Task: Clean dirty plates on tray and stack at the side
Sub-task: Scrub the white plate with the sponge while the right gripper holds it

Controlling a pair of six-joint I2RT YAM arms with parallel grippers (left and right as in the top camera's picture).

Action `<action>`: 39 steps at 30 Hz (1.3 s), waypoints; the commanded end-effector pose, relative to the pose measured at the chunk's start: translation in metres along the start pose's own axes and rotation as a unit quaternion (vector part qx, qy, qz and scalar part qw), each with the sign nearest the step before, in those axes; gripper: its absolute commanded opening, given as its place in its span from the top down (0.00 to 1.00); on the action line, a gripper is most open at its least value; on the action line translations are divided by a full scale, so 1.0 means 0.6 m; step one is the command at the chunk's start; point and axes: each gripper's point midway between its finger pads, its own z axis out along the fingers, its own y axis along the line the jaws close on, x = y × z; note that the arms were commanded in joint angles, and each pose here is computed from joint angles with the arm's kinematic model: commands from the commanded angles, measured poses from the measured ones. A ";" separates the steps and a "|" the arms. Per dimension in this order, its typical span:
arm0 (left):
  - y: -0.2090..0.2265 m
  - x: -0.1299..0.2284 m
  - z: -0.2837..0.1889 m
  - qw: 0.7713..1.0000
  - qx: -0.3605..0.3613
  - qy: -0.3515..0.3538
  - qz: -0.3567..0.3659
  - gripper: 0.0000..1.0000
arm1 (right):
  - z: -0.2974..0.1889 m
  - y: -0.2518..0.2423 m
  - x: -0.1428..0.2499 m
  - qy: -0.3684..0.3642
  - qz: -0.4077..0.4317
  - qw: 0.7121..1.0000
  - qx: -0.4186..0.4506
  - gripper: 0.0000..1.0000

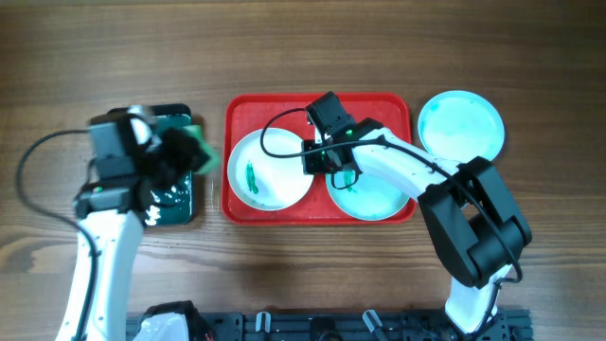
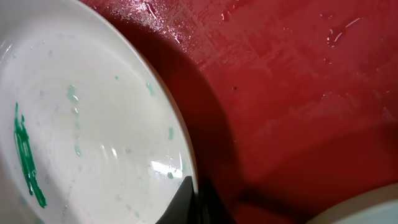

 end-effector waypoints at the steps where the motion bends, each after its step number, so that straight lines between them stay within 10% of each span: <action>1: -0.038 0.103 0.073 0.991 0.005 0.103 0.090 0.96 | -0.007 0.013 0.006 0.004 -0.014 1.000 -0.019 0.96; 7: 0.007 0.182 0.194 0.976 -0.084 0.151 0.130 0.95 | -0.007 0.012 0.007 0.005 -0.014 1.000 -0.018 0.96; 9: 0.013 0.184 0.208 0.977 -0.089 0.152 0.120 0.40 | -0.007 0.012 0.007 0.005 -0.014 1.000 -0.018 0.96; 11: 0.003 0.180 0.211 0.978 -0.076 0.147 0.124 0.30 | -0.007 0.013 0.006 0.003 -0.014 1.000 -0.019 0.96; 20: 0.008 0.222 0.202 0.969 -0.087 0.186 0.137 0.53 | -0.007 0.013 0.006 0.004 -0.014 1.000 -0.019 0.96; 23: 0.017 0.212 0.204 0.969 -0.109 0.166 0.147 0.81 | -0.007 0.012 0.007 0.005 -0.014 1.000 -0.018 0.96; 26: 0.018 0.210 0.204 0.969 -0.110 0.164 0.148 0.52 | -0.007 0.012 0.007 0.005 -0.014 1.000 -0.018 0.96; 30: -0.008 0.201 0.187 0.973 -0.087 0.152 0.152 0.44 | -0.007 0.012 0.007 0.005 -0.014 1.000 -0.018 0.96; 36: -0.003 0.208 0.166 0.971 -0.096 0.163 0.148 0.74 | -0.007 0.012 0.006 0.004 -0.014 1.000 -0.019 0.96; 39: 0.007 0.215 0.172 0.969 -0.105 0.171 0.147 0.67 | -0.007 0.012 0.006 0.003 -0.014 1.000 -0.017 0.96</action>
